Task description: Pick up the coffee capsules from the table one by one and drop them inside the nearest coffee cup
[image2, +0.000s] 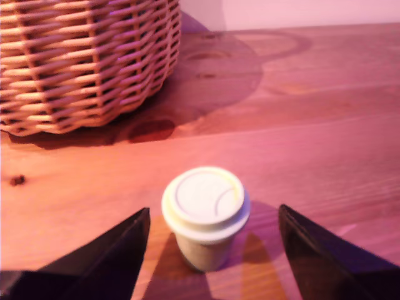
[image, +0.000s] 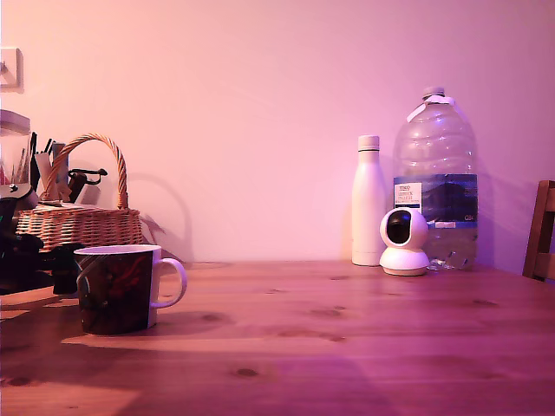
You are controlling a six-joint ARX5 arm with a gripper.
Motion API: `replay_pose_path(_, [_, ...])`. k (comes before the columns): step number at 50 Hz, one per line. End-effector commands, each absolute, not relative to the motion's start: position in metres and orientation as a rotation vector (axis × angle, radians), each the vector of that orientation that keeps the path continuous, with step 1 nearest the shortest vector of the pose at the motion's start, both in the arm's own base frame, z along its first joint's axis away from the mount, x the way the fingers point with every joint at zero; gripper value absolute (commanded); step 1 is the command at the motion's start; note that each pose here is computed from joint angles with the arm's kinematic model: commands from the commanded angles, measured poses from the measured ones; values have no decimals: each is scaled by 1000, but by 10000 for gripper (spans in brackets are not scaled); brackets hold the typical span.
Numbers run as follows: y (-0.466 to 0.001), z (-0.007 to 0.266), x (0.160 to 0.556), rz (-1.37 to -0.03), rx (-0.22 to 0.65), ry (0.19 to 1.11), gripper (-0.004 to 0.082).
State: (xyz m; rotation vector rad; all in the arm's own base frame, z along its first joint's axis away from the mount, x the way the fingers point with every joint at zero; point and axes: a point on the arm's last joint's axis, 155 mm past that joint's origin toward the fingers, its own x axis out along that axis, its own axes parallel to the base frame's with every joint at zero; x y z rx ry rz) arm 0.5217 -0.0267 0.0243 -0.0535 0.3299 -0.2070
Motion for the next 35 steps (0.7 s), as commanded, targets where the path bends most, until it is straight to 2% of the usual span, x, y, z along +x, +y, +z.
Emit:
replay_pose_path(1, [-28, 17, 521, -212, -46, 342, 571])
replay_pose_path(4, [-28, 16, 521, -212, -47, 345, 502])
replay_pose_path(10, [-28, 16, 521, -213, -47, 346, 279])
replay_pose_path(14, [-29, 16, 521, -214, -45, 348, 202])
replay_pose_path(24, [-30, 14, 520, -222, -42, 353, 145])
replay_pose_path(35, [-30, 14, 520, -224, -32, 356, 145])
